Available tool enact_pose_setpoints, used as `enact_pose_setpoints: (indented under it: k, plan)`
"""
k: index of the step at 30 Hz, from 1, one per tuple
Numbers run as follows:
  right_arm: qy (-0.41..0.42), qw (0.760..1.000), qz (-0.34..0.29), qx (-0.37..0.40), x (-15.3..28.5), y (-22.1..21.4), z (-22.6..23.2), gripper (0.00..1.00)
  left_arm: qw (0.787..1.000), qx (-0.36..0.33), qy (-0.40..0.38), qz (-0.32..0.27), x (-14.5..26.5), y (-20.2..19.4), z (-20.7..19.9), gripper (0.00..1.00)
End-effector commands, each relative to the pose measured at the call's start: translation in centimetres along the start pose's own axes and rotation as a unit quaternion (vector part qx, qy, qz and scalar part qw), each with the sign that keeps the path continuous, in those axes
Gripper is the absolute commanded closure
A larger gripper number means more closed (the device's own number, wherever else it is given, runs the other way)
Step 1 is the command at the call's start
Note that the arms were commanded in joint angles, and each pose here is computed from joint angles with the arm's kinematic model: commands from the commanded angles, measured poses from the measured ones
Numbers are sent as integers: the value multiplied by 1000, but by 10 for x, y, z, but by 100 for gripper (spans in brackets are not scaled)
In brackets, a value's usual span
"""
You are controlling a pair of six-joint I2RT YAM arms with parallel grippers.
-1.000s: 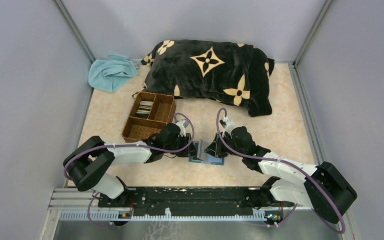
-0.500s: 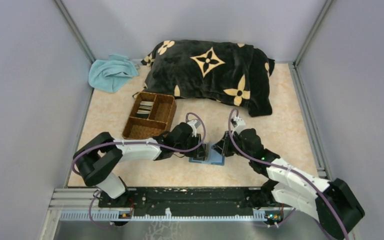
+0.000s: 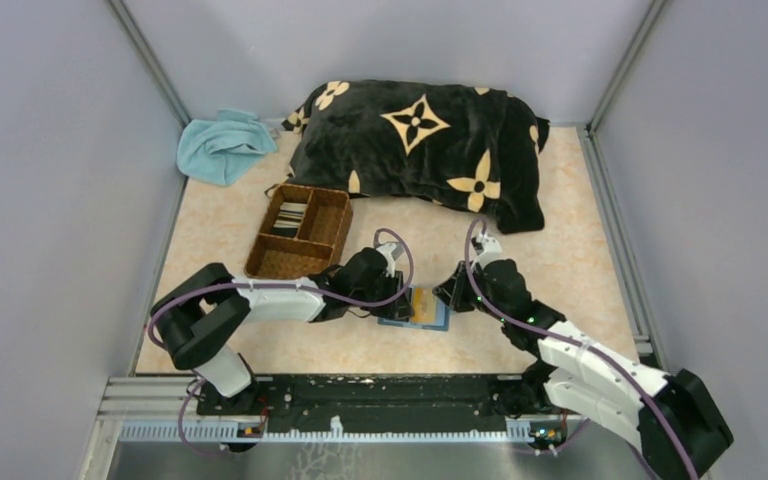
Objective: Take the credit cards out of the card holder
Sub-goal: Remove the credit card from the card holder.
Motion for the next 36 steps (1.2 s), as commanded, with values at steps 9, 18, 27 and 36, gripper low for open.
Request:
enact_pose_setpoints:
  k: [9, 18, 27, 36]
  plan:
    - [-20, 999, 48, -9, -19, -23, -15, 100, 999, 14, -23, -25, 6, 3, 8, 52]
    - [-67, 992, 100, -24, -20, -49, -32, 100, 999, 21, -26, -33, 11, 6, 13, 42]
    - [-92, 986, 134, -47, -20, -70, -43, 100, 997, 35, -66, -26, 8, 3, 16, 42]
    - [-90, 983, 146, -57, -20, -82, -47, 100, 993, 50, -103, -20, 0, -1, 14, 58]
Point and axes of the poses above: each gripper's point midway between its finger pads, its own x axis back along the fingers, its own z axis along the line the jaws close on, y = z × x, the point moved 8 cm from there along x, back along the fingers, and after that the axes turned 7 degrees about x, right-handed, at the moved point
